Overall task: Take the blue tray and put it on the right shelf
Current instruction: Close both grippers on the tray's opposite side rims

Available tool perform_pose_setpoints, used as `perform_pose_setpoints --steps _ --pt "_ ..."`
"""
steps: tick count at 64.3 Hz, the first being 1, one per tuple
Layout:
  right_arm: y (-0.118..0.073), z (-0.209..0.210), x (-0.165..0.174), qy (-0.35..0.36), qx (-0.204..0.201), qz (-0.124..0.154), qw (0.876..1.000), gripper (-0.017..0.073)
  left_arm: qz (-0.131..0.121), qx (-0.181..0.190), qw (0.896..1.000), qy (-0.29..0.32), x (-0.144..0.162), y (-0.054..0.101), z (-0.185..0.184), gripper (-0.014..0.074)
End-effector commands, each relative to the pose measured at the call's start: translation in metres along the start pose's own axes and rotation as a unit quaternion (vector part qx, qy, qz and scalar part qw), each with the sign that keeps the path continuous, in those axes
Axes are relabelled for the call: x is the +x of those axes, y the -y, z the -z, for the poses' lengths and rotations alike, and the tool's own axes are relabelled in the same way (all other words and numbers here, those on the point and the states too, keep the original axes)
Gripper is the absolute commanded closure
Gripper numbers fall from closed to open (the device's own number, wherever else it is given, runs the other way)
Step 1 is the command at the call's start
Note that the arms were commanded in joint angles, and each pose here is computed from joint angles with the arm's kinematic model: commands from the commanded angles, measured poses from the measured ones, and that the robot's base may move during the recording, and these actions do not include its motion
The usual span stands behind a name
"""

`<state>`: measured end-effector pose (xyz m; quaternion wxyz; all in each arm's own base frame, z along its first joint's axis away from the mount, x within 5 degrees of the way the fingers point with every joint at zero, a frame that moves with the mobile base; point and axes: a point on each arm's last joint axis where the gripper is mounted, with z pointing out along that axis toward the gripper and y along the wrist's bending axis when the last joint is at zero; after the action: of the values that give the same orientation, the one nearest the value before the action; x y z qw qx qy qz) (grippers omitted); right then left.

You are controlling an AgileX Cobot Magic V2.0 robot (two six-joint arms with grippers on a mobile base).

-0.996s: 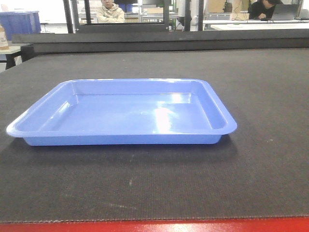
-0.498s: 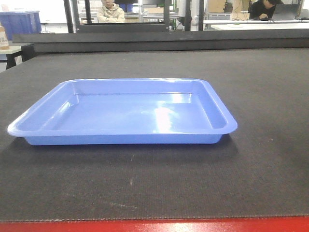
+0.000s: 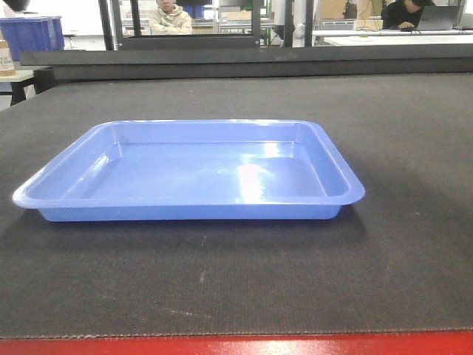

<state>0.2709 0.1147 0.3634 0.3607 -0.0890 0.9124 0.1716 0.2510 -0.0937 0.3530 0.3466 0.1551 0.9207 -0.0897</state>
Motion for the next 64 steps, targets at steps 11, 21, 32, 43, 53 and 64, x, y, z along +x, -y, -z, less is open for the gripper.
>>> perform_pose_setpoints --steps 11,21,32,43,53,64 --pt "-0.001 -0.044 -0.035 -0.036 0.016 -0.029 0.999 -0.0052 0.051 -0.055 0.994 -0.085 -0.038 -0.01 -0.057 0.0213" --pt "0.013 -0.08 -0.039 -0.079 0.08 -0.039 0.993 -0.0052 0.078 -0.056 0.988 -0.119 -0.042 -0.011 -0.096 0.0213" --pt "0.022 -0.113 -0.034 -0.106 0.108 -0.049 0.987 -0.0052 0.082 -0.062 0.983 -0.155 -0.034 -0.016 -0.124 0.0213" --pt "0.029 -0.141 -0.022 -0.14 0.117 -0.05 0.982 -0.0052 0.092 -0.065 0.979 -0.171 -0.028 -0.017 -0.14 0.0213" --pt "0.033 -0.158 -0.014 -0.161 0.122 -0.052 0.978 -0.0052 0.111 -0.065 0.977 -0.172 -0.026 -0.026 -0.151 0.0213" --pt "0.034 -0.167 -0.01 -0.167 0.123 -0.051 0.977 -0.0052 0.15 -0.059 0.97 -0.18 -0.023 -0.039 -0.158 0.0213"
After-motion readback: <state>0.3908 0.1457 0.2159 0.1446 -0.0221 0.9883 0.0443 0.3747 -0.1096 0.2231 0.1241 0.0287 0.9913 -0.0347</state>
